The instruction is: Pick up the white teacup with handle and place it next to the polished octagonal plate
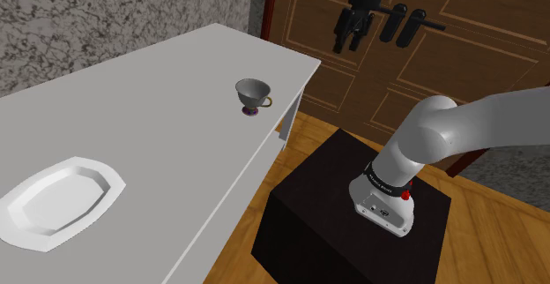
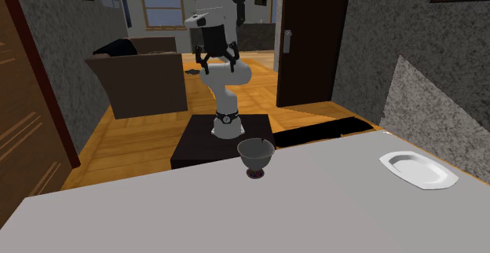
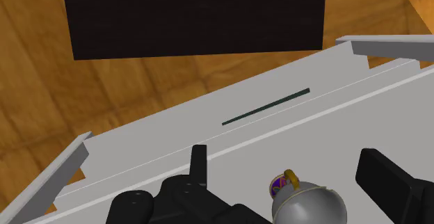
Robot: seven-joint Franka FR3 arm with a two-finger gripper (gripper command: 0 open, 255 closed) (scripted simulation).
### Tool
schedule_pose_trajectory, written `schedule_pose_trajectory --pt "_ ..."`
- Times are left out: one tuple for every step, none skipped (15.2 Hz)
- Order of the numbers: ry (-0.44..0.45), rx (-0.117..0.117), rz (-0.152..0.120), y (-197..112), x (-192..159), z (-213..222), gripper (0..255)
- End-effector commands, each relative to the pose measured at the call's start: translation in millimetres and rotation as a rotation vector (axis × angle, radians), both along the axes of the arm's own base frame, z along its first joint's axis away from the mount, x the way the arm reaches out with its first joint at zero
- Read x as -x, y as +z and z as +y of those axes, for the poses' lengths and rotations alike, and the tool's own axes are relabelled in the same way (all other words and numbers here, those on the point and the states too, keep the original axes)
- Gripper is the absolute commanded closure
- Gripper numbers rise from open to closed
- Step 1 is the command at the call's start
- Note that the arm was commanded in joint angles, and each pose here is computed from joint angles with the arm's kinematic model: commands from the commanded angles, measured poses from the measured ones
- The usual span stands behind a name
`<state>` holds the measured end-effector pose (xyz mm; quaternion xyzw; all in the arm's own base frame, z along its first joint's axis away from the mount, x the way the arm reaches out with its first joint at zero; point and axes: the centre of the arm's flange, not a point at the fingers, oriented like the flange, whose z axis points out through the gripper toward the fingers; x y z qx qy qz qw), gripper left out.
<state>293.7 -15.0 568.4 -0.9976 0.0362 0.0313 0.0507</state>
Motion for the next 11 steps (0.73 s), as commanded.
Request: schedule_pose_trajectory --pt "0.0 0.0 0.0 0 0 0 0" --pt "0.006 -0.012 -0.004 -9 -9 0 0" --pt "0.011 -0.024 -0.008 -18 -18 -1 0" --pt "0.017 -0.035 -0.012 -27 -28 -1 0" --pt "0.022 -0.047 -0.016 -36 -37 -1 0" --pt "0.028 -0.059 -0.02 -45 -46 -1 0" --pt "0.034 -0.071 -0.024 -54 -56 0 0" --pt "0.039 -0.082 -0.028 -62 -65 0 0" --pt "0.045 -0.094 -0.032 -71 -75 1 0" --pt "0.05 -0.106 -0.036 -80 -84 1 0" --pt "0.056 -0.118 -0.04 -88 -93 2 0"
